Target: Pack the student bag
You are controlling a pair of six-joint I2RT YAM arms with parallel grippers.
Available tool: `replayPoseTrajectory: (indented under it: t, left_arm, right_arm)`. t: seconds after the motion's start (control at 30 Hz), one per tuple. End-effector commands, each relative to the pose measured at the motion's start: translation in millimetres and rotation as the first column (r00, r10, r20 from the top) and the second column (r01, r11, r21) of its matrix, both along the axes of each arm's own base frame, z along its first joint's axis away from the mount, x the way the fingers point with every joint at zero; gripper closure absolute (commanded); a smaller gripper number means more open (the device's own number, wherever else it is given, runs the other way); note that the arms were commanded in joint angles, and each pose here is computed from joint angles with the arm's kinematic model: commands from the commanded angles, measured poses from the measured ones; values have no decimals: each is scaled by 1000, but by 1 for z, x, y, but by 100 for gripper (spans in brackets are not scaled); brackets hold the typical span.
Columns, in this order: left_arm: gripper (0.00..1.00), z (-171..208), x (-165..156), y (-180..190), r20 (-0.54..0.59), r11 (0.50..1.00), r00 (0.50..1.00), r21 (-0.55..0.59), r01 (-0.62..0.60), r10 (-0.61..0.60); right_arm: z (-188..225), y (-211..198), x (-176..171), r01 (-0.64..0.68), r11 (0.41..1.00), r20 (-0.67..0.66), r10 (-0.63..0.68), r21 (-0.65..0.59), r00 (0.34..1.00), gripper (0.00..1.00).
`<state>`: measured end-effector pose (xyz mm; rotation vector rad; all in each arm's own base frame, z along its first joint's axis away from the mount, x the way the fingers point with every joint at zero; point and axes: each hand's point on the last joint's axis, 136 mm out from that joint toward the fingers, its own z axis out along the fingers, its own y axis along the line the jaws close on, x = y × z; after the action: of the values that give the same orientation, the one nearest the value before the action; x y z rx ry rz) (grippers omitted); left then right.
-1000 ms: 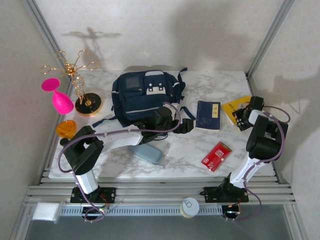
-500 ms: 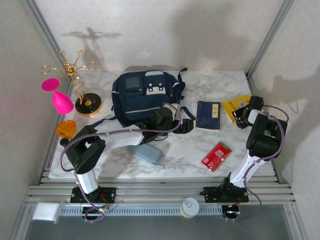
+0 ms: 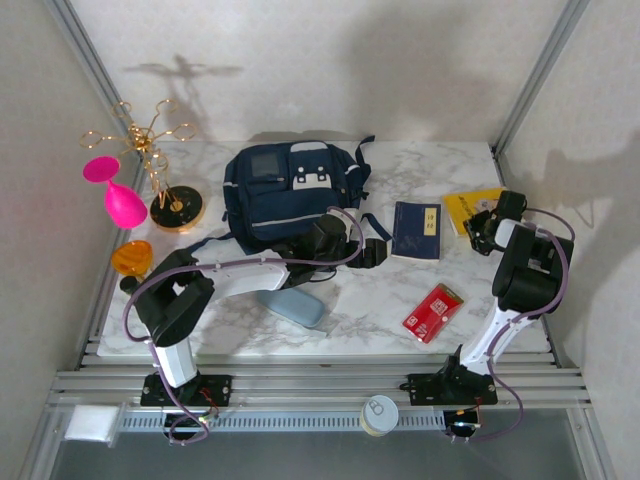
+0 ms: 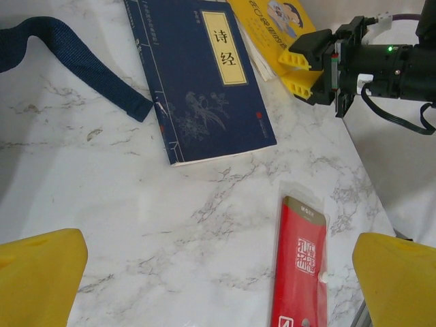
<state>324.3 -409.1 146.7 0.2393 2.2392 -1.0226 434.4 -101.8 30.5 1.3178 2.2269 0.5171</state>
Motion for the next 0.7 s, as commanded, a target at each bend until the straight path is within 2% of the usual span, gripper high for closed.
replayPoseTrajectory:
  t: [0.0,0.3,0.47,0.57,0.67]
  left_arm:
    - [0,7,5,-3,13,1000,1000,-9,-4,4]
    - [0,6,6,-4,7,1000,1000,-13,-2,2]
    - [0,7,7,-6,4,1000,1000,-18,1,-1]
    - [1,8,8,-5,4,1000,1000,-16,-3,3]
    - [1,9,10,-2,3,1000,1000,-12,-12,12]
  right_arm:
    - [2,-3,8,8,1000,30,-8,4,1000,73]
    - [13,-13,10,20,999,51,-18,-42,999,89]
    - [24,-13,13,-20,999,114,23,-24,993,99]
    - [39,-10,18,-57,998,163,62,-37,985,100]
    - [59,0,23,-108,994,233,105,1,967,100]
